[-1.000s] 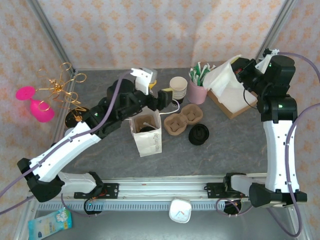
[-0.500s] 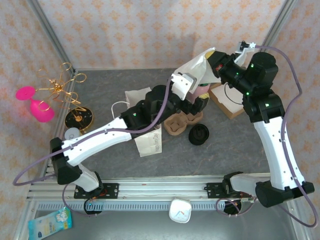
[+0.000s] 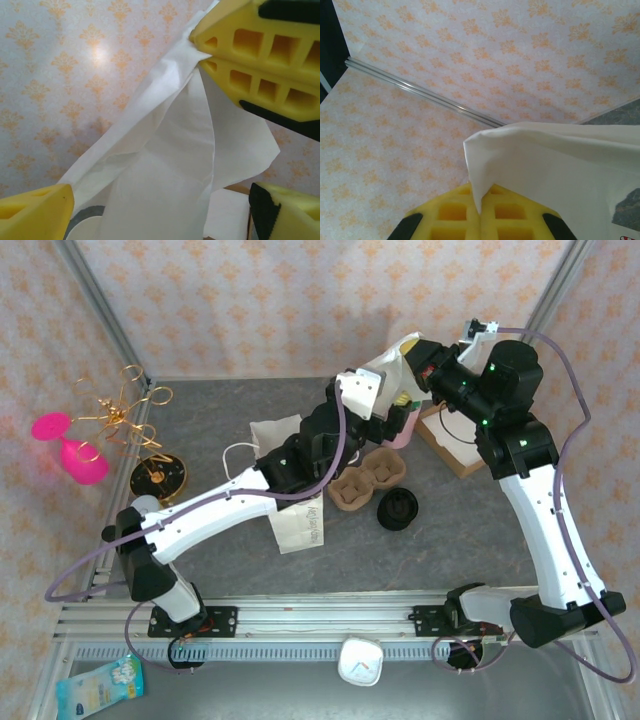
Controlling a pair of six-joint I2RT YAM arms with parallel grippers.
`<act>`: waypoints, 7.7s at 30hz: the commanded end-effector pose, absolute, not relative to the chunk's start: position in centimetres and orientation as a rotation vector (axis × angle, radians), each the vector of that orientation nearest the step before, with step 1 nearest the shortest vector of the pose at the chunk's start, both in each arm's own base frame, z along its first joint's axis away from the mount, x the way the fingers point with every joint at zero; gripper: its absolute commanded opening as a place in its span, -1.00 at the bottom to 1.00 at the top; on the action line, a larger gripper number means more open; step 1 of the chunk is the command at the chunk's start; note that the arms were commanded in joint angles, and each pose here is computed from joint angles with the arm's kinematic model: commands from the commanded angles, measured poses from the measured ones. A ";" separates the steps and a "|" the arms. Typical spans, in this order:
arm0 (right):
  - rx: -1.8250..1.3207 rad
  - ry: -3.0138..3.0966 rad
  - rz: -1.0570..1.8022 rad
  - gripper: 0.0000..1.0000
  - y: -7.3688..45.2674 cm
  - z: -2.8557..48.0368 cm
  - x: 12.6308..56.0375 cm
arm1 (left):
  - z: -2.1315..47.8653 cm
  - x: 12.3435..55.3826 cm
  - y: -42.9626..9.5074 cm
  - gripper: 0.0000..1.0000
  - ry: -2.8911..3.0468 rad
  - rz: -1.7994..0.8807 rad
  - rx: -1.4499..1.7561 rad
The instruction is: Pack the takeout coffee
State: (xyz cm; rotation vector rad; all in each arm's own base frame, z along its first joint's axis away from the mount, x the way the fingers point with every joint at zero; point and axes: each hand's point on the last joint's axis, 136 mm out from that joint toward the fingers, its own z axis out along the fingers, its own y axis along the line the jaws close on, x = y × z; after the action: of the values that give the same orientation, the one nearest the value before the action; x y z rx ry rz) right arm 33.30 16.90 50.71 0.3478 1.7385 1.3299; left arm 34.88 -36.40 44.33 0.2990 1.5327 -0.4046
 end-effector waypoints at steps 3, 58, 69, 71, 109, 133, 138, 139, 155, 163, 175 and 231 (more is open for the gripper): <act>0.276 1.655 1.330 -1.00 16.6 53.9 31.7 | 46.4 31.1 -34.2 0.85 1.420 -0.517 0.351; 0.203 1.702 1.275 -0.87 17.6 52.1 32.8 | 46.6 38.2 -35.8 -1.00 1.455 -0.333 0.427; -0.022 1.650 1.066 0.04 16.4 52.9 29.7 | 49.0 37.4 -33.3 -1.00 1.471 -0.283 0.552; -0.164 1.636 1.081 0.19 17.4 53.1 27.9 | 49.5 37.2 -32.6 -1.00 1.482 -0.269 0.562; -0.974 1.447 0.900 0.85 21.6 43.8 23.4 | 50.6 28.5 -26.7 -1.00 1.402 -0.366 0.857; -1.069 1.107 0.540 0.85 24.2 47.8 23.8 | 48.5 26.7 -29.0 -1.00 1.390 -0.599 0.884; -1.079 1.109 0.513 0.76 24.4 47.2 24.5 | 47.7 26.2 -29.1 -1.00 1.403 -0.646 0.885; -1.084 1.107 0.519 0.69 24.5 47.2 24.5 | 47.7 25.9 -29.1 -1.00 1.395 -0.661 0.886; -1.224 1.107 0.659 -0.41 25.8 46.6 22.4 | 46.9 26.0 -29.3 -1.00 1.405 -0.667 0.887; -1.107 1.195 0.725 -1.00 25.6 48.0 23.1 | 47.9 26.2 -28.1 -0.49 1.415 -0.643 0.816; -0.542 1.436 0.917 -1.00 25.4 50.4 26.3 | 48.8 24.9 -16.7 0.53 1.507 -0.486 0.277; -0.061 2.097 0.310 -0.93 32.3 34.5 29.3 | 36.5 25.7 -7.8 0.84 1.779 -0.247 -0.334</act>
State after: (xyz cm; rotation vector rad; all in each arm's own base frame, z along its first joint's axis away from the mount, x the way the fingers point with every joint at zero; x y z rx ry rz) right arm 29.47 33.25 33.32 -0.0891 2.1036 0.3423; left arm 25.85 -8.55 36.55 -0.3048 1.7797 -0.2765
